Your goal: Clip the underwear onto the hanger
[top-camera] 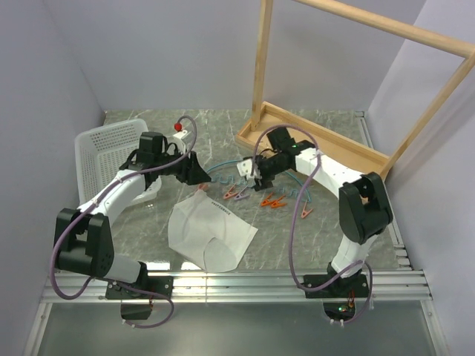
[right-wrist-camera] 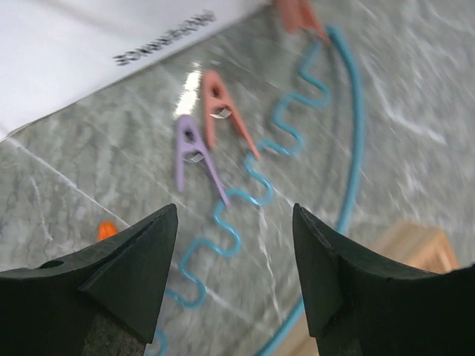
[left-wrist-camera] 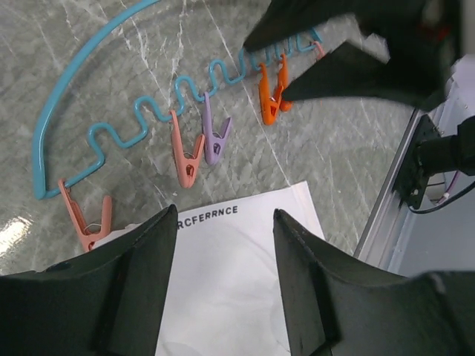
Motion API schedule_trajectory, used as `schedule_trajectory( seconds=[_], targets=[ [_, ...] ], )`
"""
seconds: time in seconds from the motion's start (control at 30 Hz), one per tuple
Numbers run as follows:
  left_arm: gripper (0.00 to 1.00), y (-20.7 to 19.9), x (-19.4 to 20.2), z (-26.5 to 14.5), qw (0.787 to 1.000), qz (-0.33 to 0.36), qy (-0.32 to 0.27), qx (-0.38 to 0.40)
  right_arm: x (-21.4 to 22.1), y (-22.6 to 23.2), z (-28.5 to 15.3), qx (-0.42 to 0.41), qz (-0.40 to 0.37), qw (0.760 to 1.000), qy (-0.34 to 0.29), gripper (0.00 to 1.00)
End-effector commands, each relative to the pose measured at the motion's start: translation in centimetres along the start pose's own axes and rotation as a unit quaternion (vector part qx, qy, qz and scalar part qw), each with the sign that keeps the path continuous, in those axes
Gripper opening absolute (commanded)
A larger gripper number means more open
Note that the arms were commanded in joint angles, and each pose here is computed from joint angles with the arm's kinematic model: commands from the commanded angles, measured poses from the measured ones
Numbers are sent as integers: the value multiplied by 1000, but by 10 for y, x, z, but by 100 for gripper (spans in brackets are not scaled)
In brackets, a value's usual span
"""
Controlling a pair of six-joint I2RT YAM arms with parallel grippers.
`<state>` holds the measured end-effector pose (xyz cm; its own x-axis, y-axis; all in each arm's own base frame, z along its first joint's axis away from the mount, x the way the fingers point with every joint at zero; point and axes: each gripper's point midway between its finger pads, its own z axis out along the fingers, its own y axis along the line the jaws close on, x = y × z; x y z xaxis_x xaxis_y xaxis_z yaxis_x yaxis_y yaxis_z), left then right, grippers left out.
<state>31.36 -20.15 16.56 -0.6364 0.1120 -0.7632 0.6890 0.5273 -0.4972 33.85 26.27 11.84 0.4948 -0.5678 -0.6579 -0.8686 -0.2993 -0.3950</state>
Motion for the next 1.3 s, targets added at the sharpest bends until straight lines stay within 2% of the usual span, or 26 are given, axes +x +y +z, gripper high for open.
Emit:
schedule_trajectory(
  seconds=[0.0, 0.2, 0.33, 0.87, 1.27],
  targets=[
    [60, -12, -17, -9, 999, 5, -31, 17, -9, 19, 17, -66, -111, 992, -13, 70],
    [60, -8, -15, -10, 999, -3, -29, 17, 1, 39, 43, -111, -126, 986, 4, 68],
    [60, -8, -15, -10, 999, -1, -28, 22, 13, 35, 51, -117, -119, 986, 22, 68],
    [60, -4, -4, -7, 1000, -3, -17, 25, 48, 31, 59, -151, -101, 979, 96, 61],
    [60, 1, -4, -7, 1000, -6, -16, 21, 49, 33, 65, -159, -79, 978, 106, 58]
  ],
)
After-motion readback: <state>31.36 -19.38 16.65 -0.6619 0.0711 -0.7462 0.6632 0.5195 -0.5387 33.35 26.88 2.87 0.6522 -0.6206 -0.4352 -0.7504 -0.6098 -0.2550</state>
